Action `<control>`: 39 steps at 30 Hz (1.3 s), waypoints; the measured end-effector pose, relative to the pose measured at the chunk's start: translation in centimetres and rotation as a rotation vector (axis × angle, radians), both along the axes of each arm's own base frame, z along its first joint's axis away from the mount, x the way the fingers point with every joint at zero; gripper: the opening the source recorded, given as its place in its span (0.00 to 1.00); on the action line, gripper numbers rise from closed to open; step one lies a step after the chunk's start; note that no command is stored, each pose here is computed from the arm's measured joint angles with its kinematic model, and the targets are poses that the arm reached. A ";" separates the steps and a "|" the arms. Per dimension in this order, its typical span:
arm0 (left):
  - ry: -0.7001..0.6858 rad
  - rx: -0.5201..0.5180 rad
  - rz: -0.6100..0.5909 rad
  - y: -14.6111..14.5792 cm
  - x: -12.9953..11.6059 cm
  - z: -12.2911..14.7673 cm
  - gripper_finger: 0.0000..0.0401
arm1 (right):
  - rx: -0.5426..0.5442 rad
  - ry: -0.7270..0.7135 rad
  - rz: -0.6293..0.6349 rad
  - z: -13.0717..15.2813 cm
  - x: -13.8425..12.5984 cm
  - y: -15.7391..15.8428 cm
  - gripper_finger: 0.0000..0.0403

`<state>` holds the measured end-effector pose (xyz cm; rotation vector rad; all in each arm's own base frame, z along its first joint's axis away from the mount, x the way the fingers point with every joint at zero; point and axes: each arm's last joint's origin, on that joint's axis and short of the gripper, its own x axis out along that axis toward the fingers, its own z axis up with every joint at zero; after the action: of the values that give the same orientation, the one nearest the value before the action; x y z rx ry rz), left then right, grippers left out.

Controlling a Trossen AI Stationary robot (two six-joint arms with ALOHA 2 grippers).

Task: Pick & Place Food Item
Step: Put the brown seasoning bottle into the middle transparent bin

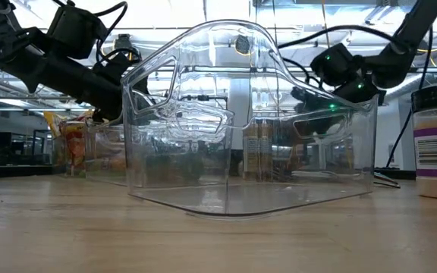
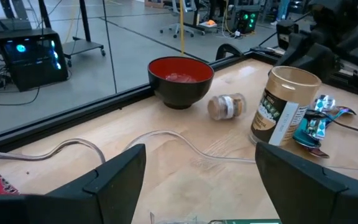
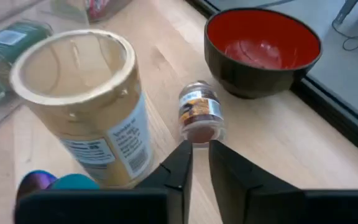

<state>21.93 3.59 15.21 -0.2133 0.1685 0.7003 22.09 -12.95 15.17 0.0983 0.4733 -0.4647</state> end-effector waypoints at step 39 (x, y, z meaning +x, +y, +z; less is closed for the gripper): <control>-0.004 -0.006 -0.029 -0.1 0.1 0.0 0.76 | 0.131 0.079 0.130 -3.6 5.8 -6.0 0.58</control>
<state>22.00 3.51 15.24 -0.2175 0.1700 0.6702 27.92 -18.93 11.56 0.1747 0.5839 -0.3108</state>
